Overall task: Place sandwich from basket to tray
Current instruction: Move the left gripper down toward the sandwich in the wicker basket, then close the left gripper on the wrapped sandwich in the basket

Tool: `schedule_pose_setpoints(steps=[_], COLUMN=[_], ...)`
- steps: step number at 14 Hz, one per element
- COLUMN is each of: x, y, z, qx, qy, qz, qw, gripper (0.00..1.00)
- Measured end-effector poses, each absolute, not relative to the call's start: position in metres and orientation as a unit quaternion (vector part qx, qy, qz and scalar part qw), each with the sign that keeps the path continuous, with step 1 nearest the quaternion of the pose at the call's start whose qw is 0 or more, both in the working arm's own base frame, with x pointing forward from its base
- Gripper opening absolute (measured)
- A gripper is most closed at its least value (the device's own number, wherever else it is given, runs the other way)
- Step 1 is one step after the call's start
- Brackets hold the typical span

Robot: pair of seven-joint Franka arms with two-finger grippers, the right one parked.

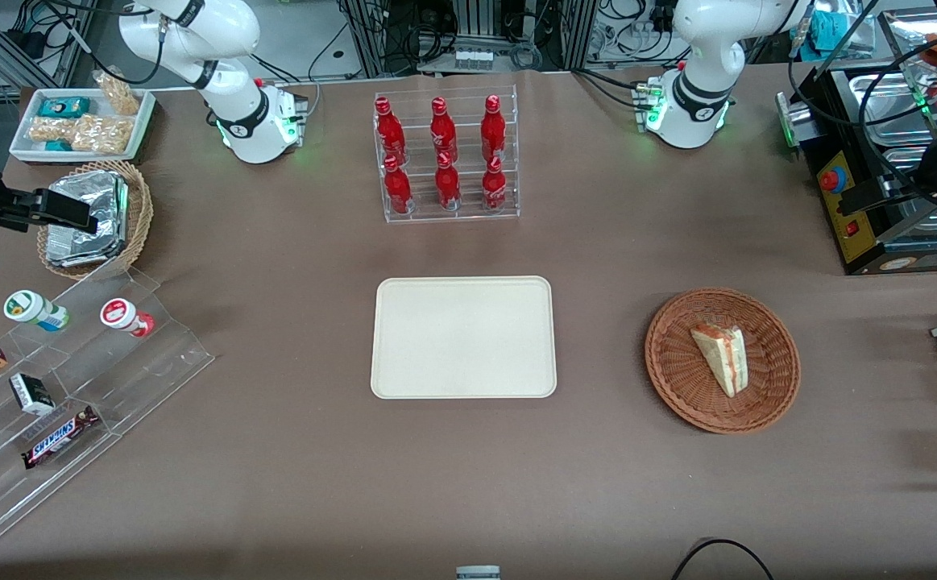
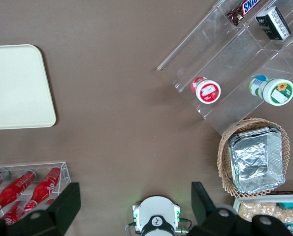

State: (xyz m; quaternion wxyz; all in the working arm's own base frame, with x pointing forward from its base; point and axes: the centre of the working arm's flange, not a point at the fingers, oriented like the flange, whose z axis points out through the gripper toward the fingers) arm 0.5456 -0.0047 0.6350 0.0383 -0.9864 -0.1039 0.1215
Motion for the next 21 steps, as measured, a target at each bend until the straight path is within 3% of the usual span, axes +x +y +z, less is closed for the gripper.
schedule_pose_setpoints(steps=[5, 7, 9, 11, 13, 16, 21], x=[0.548, 0.553, 0.568, 0.595, 0.617, 0.62, 0.618], y=[-0.004, 0.0, 0.012, 0.023, 0.022, 0.017, 0.011], z=[0.631, 0.617, 0.576, 0.516, 0.447, 0.373, 0.318], qx=[-0.986, -0.983, -0.974, -0.969, -0.969, -0.967, -0.96], qy=[-0.102, -0.111, -0.14, -0.167, -0.187, -0.228, -0.271], qz=[0.125, 0.14, 0.171, 0.18, 0.156, 0.112, 0.072], qw=[0.038, 0.039, 0.041, 0.039, 0.033, 0.014, -0.004], gripper=[1.0, 1.0, 1.0, 1.0, 1.0, 1.0, 1.0])
